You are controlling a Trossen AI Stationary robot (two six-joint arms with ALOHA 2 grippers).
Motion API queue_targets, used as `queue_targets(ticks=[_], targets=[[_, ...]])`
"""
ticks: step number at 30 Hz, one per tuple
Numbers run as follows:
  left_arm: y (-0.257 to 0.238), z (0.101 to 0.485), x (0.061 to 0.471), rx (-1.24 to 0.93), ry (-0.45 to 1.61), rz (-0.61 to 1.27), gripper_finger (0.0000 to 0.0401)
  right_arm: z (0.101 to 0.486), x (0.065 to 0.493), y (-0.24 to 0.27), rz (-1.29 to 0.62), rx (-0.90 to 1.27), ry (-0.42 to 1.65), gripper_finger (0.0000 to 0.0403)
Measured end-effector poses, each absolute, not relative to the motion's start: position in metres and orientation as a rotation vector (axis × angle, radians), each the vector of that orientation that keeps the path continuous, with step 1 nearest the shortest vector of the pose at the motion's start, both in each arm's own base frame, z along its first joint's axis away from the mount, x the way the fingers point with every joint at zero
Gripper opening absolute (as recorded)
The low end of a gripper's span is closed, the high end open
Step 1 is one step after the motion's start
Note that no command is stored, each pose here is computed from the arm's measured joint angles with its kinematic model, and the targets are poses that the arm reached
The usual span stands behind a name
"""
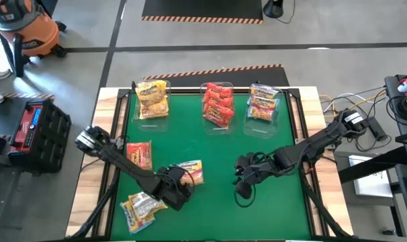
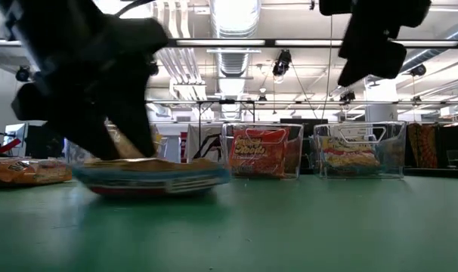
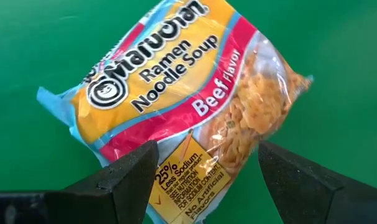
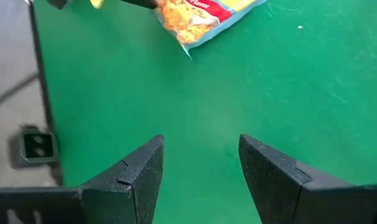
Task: Sort Maruchan noodles
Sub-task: Put the blue noodle pack into the right transparent bin
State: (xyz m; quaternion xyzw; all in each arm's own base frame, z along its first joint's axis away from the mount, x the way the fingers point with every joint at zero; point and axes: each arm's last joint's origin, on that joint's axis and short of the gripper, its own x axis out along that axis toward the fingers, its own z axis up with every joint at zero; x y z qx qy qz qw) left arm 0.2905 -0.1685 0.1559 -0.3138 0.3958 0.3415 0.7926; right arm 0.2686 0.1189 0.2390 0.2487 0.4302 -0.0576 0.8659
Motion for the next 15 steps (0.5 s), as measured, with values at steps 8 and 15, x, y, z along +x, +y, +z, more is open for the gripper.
queue_targets(ticks=[8,15], targets=[[-0.184,0.154,0.351,-0.661,0.820,0.713,0.0262,0.232,0.259,0.114,-0.116,0.357,1.012,0.0196],[-0.162,0.158,0.388,-0.698,0.834,0.746,0.0262,0.231,0.259,0.111,-0.103,0.264,1.017,0.0196]])
